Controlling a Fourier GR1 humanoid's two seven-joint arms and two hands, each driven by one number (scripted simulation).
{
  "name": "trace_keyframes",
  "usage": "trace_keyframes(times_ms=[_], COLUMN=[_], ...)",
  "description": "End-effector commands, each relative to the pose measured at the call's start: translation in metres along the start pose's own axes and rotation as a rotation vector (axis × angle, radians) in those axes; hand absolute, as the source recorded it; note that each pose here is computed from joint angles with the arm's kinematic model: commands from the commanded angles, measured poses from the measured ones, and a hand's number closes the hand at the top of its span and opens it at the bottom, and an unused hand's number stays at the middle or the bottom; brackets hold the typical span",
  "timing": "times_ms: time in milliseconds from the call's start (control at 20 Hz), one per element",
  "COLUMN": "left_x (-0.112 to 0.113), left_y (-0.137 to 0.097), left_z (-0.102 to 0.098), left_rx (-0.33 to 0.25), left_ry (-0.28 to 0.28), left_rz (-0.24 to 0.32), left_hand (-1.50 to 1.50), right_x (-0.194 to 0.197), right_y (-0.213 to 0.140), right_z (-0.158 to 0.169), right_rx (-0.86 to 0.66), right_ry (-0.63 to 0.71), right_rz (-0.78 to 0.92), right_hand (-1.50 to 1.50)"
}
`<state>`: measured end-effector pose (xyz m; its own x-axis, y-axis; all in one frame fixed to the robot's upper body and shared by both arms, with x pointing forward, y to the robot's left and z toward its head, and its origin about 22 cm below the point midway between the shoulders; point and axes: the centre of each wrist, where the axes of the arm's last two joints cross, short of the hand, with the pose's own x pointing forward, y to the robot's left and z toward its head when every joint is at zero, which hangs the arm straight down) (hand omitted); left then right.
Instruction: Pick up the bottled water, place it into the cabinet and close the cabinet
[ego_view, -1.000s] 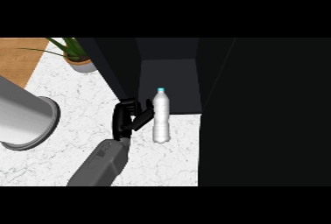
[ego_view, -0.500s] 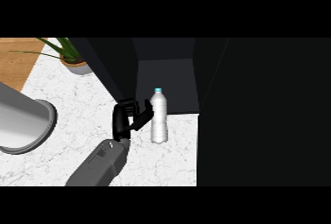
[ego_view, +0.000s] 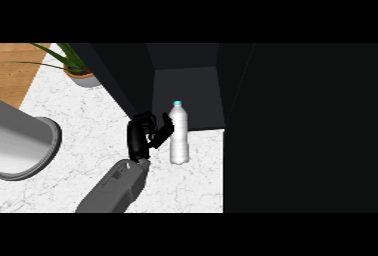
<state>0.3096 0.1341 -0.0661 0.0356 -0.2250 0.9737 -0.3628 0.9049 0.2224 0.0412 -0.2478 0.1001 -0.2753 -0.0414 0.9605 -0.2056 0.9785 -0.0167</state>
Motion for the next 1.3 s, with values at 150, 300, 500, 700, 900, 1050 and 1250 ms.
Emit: trace_keyframes(times_ms=[150, 300, 500, 700, 900, 1050, 1250], left_x=[0.072, 0.074, 0.076, 0.092, 0.119, 0.135, 0.162], left_y=[-0.012, -0.013, -0.011, -0.030, -0.025, -0.037, -0.049], left_z=[-0.071, -0.070, -0.073, -0.069, -0.080, -0.082, -0.094], left_rx=[0.020, 0.045, 0.054, -0.053, -0.112, -0.183, -0.242], left_ry=[-0.165, -0.186, -0.198, -0.186, -0.259, -0.320, -0.347], left_rz=[-0.066, -0.088, -0.123, -0.077, 0.055, 0.178, 0.255], left_hand=[-1.50, -1.50, -1.50, -1.50, -1.50, -1.50, -1.50], right_x=[0.002, 0.004, -0.001, -0.002, 0.002, 0.007, 0.012], right_y=[-0.001, -0.001, 0.000, -0.002, 0.002, -0.001, 0.001], right_z=[-0.002, -0.002, -0.001, -0.003, -0.001, -0.006, -0.003], right_rx=[0.002, 0.026, 0.031, 0.042, 0.038, 0.035, 0.049], right_ry=[-0.037, -0.013, -0.023, -0.015, -0.010, -0.029, -0.012], right_rz=[-0.040, -0.040, -0.056, -0.063, -0.063, -0.059, -0.066], right_hand=[-1.50, -1.50, -1.50, -1.50, -1.50, -1.50, -1.50])
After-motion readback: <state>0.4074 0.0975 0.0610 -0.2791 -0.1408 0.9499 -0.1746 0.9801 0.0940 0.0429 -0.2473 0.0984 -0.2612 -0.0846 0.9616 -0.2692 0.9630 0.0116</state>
